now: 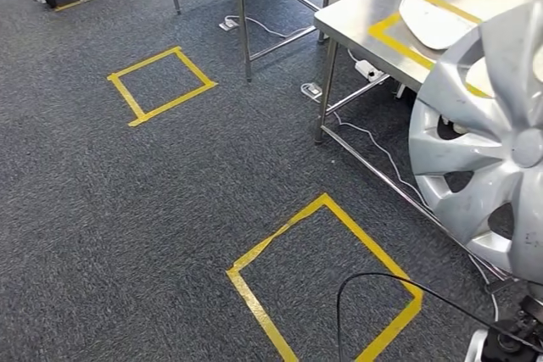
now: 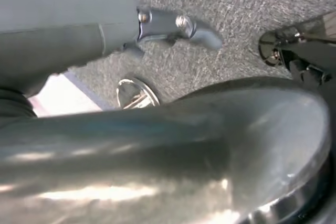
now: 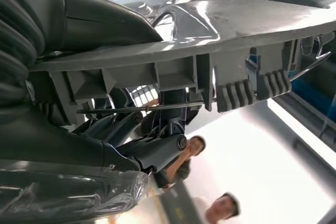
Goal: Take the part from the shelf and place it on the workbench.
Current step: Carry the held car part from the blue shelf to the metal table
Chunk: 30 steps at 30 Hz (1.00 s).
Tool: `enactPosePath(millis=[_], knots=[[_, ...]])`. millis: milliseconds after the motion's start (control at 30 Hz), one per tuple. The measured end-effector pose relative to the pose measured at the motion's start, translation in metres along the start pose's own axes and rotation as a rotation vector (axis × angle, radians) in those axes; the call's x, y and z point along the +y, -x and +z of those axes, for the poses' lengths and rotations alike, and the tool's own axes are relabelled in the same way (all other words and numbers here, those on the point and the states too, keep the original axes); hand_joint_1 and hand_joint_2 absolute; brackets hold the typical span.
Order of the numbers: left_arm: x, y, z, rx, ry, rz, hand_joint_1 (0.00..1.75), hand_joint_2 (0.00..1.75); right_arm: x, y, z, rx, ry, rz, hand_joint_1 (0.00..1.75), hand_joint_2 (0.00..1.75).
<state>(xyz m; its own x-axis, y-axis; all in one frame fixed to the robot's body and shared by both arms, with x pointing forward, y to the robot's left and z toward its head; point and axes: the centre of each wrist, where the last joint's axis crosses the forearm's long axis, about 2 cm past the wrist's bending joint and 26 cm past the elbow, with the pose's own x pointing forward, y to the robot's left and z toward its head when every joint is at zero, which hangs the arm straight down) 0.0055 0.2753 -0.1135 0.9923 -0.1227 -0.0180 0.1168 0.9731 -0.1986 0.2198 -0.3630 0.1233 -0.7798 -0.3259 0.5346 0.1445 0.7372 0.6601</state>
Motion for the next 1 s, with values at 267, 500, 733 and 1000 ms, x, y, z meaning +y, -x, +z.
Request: enactPosePath(millis=[267, 500, 733, 1000], knots=[[0.0, 0.002, 0.0, -0.011, 0.014, 0.013, 0.0, 0.0, 0.005, 0.003, -0.003, 0.027, -0.201, 0.094, 1.75, 1.75], [0.002, 0.003, 0.0, -0.011, 0.009, 0.019, 0.0, 0.0, 0.008, 0.003, -0.005, 0.027, -0.172, -0.023, 1.75, 1.75], [0.001, 0.001, 0.0, -0.017, 0.011, 0.03, 0.0, 0.0, 0.003, 0.003, -0.005, 0.055, -0.138, 0.017, 1.75, 1.75], [0.01, 0.005, 0.002, -0.008, -0.018, 0.035, 0.0, 0.0, -0.004, 0.006, 0.003, 0.114, -0.096, 0.083, 1.75, 1.75]])
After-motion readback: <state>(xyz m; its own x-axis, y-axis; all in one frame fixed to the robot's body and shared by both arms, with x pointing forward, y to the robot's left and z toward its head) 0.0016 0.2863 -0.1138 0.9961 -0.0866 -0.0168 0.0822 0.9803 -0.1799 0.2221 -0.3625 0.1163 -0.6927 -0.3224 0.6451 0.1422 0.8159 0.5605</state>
